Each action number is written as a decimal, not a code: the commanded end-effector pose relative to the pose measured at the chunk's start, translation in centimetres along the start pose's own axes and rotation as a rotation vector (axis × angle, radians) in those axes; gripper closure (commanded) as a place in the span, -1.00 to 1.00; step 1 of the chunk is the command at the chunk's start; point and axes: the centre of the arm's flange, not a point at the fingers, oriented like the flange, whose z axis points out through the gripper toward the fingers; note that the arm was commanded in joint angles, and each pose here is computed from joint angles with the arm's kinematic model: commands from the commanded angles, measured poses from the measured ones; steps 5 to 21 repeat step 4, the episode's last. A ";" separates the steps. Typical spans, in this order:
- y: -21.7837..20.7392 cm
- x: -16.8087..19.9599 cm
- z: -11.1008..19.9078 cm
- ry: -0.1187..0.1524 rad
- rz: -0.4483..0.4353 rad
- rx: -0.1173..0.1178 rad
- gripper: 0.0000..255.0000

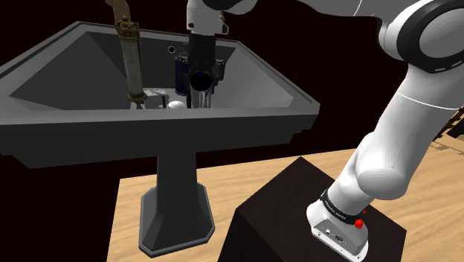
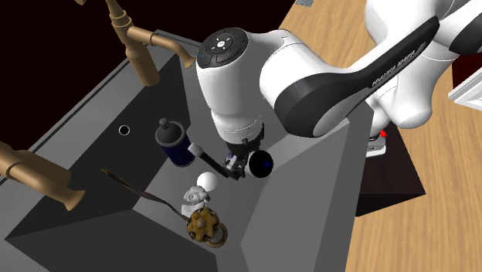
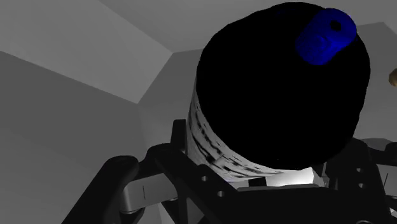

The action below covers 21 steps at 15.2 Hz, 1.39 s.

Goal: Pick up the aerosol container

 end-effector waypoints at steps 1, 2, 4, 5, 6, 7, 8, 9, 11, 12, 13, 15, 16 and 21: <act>0.0 -0.1 -1.1 0.000 0.000 0.000 1.00; 0.0 -0.1 -1.6 0.000 0.000 0.000 1.00; 0.0 -0.1 -1.7 0.000 0.000 0.000 1.00; 0.0 -0.1 -1.7 0.000 0.000 0.000 1.00; 0.0 -0.1 -1.7 0.000 0.000 0.000 1.00; 0.0 -0.1 -1.7 0.000 0.000 0.000 1.00; 0.0 -0.1 -1.7 0.000 0.000 0.000 1.00; 0.0 -0.1 -1.7 0.000 0.000 0.000 1.00; 0.0 -0.1 -1.7 0.000 0.000 0.000 1.00; 0.0 -0.1 -1.7 0.000 0.000 0.000 1.00; 0.0 -0.1 -1.7 0.000 0.000 0.000 1.00; 0.0 -0.1 -1.7 0.000 0.000 0.000 1.00; 0.0 -0.1 -1.7 0.000 0.000 0.000 1.00; 0.0 -0.1 -1.7 0.000 0.000 0.000 1.00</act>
